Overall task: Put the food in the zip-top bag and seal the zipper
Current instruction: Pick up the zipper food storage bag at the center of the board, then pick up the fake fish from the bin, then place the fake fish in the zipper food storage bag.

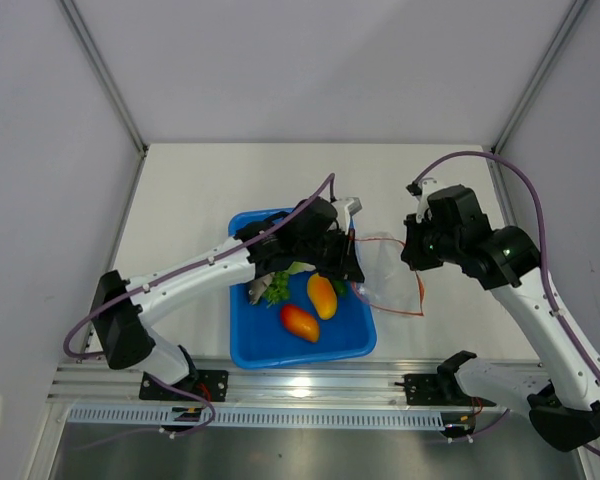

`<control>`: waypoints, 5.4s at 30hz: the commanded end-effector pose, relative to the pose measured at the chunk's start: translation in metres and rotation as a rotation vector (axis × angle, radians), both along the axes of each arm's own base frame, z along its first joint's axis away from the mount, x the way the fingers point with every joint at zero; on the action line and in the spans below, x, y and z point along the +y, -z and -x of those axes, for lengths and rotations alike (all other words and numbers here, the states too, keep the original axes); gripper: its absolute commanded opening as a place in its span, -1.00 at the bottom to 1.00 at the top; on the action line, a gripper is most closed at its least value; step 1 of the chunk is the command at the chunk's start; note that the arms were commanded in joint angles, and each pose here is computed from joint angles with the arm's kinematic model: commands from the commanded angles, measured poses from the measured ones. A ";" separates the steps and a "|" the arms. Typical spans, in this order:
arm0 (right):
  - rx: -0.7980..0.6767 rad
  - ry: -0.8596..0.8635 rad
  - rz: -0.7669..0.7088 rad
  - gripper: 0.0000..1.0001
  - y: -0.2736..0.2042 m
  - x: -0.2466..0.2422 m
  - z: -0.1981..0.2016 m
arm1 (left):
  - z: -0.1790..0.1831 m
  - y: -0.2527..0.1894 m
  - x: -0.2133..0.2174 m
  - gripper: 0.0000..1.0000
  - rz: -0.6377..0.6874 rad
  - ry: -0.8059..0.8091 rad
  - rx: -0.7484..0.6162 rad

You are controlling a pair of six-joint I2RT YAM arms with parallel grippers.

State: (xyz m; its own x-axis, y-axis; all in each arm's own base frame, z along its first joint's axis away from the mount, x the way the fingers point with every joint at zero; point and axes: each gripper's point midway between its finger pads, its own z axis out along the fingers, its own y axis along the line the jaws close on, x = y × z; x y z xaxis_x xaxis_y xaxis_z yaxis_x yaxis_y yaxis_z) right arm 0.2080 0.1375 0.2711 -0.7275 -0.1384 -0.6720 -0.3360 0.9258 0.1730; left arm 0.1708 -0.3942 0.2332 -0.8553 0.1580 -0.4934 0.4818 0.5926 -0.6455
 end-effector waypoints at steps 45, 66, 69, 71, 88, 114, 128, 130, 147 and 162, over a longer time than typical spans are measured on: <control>0.127 0.169 -0.046 -1.00 0.035 -0.001 0.007 | -0.084 0.083 0.207 0.97 -0.679 -0.368 -0.101; 0.143 0.167 -0.016 -1.00 0.040 -0.003 0.005 | -0.154 0.149 0.218 0.98 -0.844 -0.339 -0.027; 0.148 0.149 -0.024 -1.00 0.042 0.002 0.004 | -0.155 0.155 0.221 0.98 -0.860 -0.338 -0.007; 0.155 0.147 -0.015 -1.00 0.045 0.001 0.003 | -0.154 0.156 0.221 0.98 -0.852 -0.339 -0.004; 0.153 0.153 -0.048 -1.00 0.044 -0.005 0.002 | -0.103 0.162 0.197 0.12 -0.655 -0.250 0.159; 0.184 0.226 -0.048 -1.00 0.043 -0.009 -0.002 | -0.107 -0.067 0.144 -0.99 0.030 -0.424 -0.092; 0.172 0.436 -0.089 -1.00 0.037 -0.017 -0.008 | -0.109 -0.161 0.048 -0.99 0.408 -0.625 -0.001; 0.181 0.459 -0.108 -1.00 0.037 -0.015 -0.008 | -0.109 -0.172 0.037 -0.99 0.414 -0.644 -0.002; 0.182 0.488 -0.266 -1.00 0.012 -0.007 0.010 | -0.119 -0.106 -0.003 -0.99 0.034 -0.669 -0.146; 0.261 0.515 -0.346 -1.00 0.019 0.008 -0.001 | -0.091 -0.070 -0.024 -0.99 -0.133 -0.553 -0.204</control>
